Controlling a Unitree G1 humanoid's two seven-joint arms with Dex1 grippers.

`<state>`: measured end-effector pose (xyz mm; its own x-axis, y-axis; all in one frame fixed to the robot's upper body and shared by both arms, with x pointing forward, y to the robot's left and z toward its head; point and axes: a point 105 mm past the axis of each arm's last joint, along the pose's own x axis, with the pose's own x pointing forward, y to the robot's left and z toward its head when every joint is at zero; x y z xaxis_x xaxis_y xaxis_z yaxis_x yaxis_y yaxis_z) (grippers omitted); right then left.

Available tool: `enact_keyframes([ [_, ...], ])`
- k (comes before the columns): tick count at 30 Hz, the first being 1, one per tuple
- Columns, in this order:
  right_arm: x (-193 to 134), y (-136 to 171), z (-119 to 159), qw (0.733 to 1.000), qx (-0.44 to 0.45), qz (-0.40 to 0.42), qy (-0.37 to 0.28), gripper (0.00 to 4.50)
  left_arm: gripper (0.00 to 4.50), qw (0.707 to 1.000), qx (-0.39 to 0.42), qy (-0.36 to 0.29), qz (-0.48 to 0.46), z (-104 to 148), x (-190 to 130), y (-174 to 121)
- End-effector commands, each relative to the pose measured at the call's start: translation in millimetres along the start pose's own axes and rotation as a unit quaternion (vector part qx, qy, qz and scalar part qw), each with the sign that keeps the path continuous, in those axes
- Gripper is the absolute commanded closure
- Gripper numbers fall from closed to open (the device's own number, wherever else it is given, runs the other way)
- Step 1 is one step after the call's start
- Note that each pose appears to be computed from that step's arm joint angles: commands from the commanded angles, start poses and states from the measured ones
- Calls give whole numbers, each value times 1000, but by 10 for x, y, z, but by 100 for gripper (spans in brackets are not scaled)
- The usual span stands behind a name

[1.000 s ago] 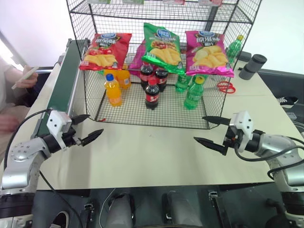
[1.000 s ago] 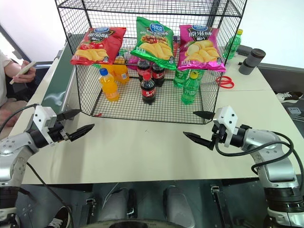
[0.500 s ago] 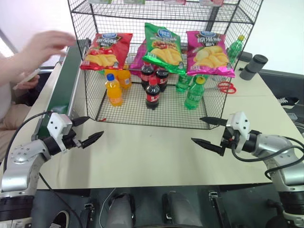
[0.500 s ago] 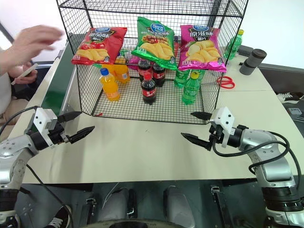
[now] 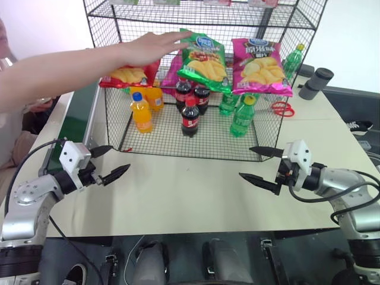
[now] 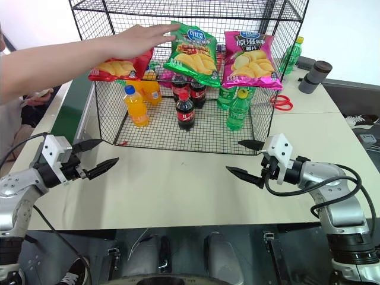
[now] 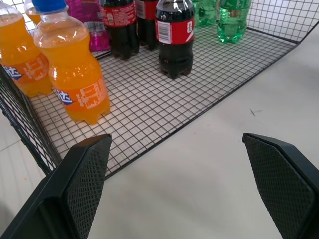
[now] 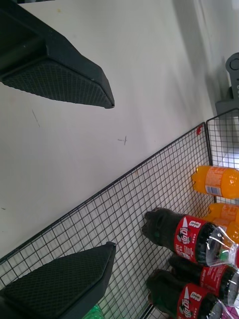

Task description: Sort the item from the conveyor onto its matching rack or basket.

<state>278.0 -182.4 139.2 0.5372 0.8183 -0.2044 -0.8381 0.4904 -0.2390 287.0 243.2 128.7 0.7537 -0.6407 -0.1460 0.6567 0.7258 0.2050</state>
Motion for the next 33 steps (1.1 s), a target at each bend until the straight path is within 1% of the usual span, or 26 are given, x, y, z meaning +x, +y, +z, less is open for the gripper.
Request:
enact_keyframes([
  [1, 5, -13, 91, 1000, -20, 1, -11, 3, 0, 1000, 13, -12, 2, 63, -2, 3],
  [33, 77, -28, 119, 999, -28, 6, -16, 3, 0, 1000, 24, -18, 7, 66, 13, -1],
])
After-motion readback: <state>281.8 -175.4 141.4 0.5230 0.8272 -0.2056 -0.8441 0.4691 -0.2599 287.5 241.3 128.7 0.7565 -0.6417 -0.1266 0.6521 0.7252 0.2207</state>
